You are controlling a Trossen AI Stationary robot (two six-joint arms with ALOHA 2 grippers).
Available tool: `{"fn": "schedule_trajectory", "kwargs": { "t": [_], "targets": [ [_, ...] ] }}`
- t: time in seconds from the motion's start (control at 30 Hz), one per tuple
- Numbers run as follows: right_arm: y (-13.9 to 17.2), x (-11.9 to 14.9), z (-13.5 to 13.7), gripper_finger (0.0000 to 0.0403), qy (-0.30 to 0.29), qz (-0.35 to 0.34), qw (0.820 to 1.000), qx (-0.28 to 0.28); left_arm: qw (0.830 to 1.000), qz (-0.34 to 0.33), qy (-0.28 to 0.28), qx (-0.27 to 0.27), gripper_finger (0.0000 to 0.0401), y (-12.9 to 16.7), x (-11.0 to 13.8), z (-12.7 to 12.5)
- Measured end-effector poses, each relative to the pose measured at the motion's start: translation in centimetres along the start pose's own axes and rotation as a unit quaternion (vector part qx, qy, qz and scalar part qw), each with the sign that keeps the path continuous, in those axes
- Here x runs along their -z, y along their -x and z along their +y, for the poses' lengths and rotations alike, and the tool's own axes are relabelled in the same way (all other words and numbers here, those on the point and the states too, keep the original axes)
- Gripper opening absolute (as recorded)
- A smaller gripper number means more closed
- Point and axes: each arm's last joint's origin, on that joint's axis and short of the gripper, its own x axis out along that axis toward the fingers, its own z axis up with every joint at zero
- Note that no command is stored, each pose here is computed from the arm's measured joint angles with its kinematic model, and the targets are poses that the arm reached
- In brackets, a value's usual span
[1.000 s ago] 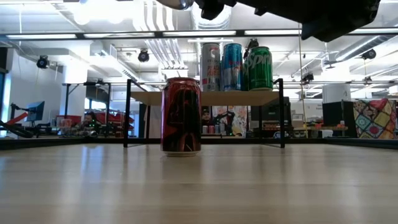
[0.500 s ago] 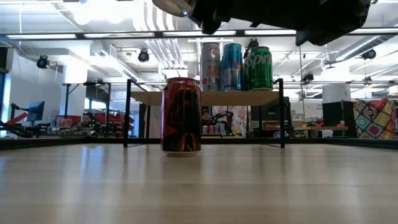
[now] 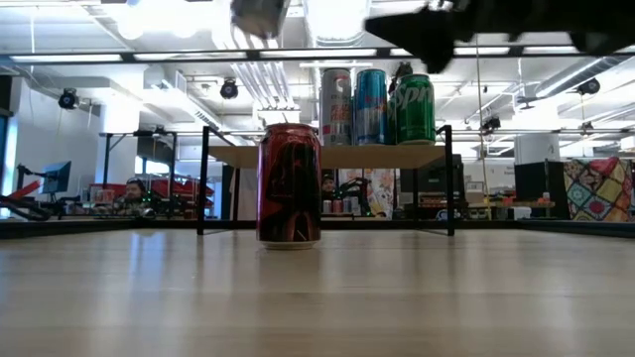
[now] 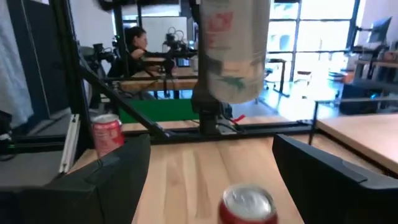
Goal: Place canned beverage on shelf
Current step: Put the white pink soda can on the shelf aligned with the other white pink soda cans
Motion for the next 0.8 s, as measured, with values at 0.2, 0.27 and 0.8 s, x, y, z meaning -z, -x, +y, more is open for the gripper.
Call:
{"fn": "schedule_trajectory", "kwargs": {
  "t": [0.2,0.27,0.8],
  "targets": [
    [4.4,0.0,-0.6,0.0326,-0.041,0.000,0.999,-0.011,0.996,-0.065,0.055,0.033,0.0245,-2.7,3.0,4.1],
    [5.4,0.2,-0.9,0.0325,-0.047,0.002,0.999,0.005,0.989,-0.115,0.076,0.059,0.0245,-3.8,4.4,5.5],
    [8.9,2.4,-2.6,0.0325,-0.059,0.023,0.992,0.106,0.978,-0.155,0.103,0.094,0.0245,-14.1,11.6,13.3]
  ]
}}
